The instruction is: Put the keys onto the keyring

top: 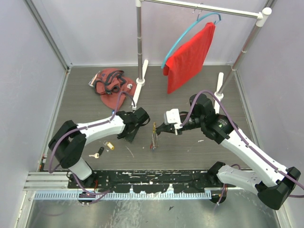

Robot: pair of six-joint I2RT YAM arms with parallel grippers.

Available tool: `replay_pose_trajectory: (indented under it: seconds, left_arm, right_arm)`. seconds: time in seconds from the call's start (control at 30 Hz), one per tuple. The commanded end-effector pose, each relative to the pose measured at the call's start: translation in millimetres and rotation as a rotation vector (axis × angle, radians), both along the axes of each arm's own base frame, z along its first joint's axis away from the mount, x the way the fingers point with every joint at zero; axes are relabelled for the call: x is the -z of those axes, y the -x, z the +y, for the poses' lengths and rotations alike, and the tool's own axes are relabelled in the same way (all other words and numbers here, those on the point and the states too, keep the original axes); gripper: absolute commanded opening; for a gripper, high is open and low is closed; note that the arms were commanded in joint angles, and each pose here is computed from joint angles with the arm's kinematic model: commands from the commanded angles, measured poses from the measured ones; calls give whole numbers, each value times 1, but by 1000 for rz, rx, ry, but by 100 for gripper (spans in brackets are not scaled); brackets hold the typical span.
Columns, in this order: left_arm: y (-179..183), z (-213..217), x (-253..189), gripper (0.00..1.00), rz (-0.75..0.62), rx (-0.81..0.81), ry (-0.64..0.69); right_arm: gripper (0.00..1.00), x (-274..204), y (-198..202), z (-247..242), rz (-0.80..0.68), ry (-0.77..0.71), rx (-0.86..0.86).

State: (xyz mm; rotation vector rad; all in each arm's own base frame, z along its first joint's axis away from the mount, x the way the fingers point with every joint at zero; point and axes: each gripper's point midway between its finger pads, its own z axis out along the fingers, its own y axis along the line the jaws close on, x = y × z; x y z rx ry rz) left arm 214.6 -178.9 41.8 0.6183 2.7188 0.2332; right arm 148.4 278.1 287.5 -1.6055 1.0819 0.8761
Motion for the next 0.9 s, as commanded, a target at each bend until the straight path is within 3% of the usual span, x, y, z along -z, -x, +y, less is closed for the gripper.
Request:
replay_pose_trajectory:
  seconds: [0.0, 0.23, 0.47, 0.87]
  left_arm:
    - [-2, 15, -6, 42, -4, 8, -95]
    - [1, 13, 12, 37, 39, 22, -133]
    - [4, 4, 18, 36, 36, 59, -70]
    - [0, 9, 25, 19, 36, 49, -126]
  right_arm:
    - [1, -26, 3, 3, -66, -55, -27]
    - [1, -25, 2, 3, -68, -53, -28]
    - [1, -25, 3, 3, -62, -50, -28]
    - [1, -25, 3, 3, -57, -50, -29]
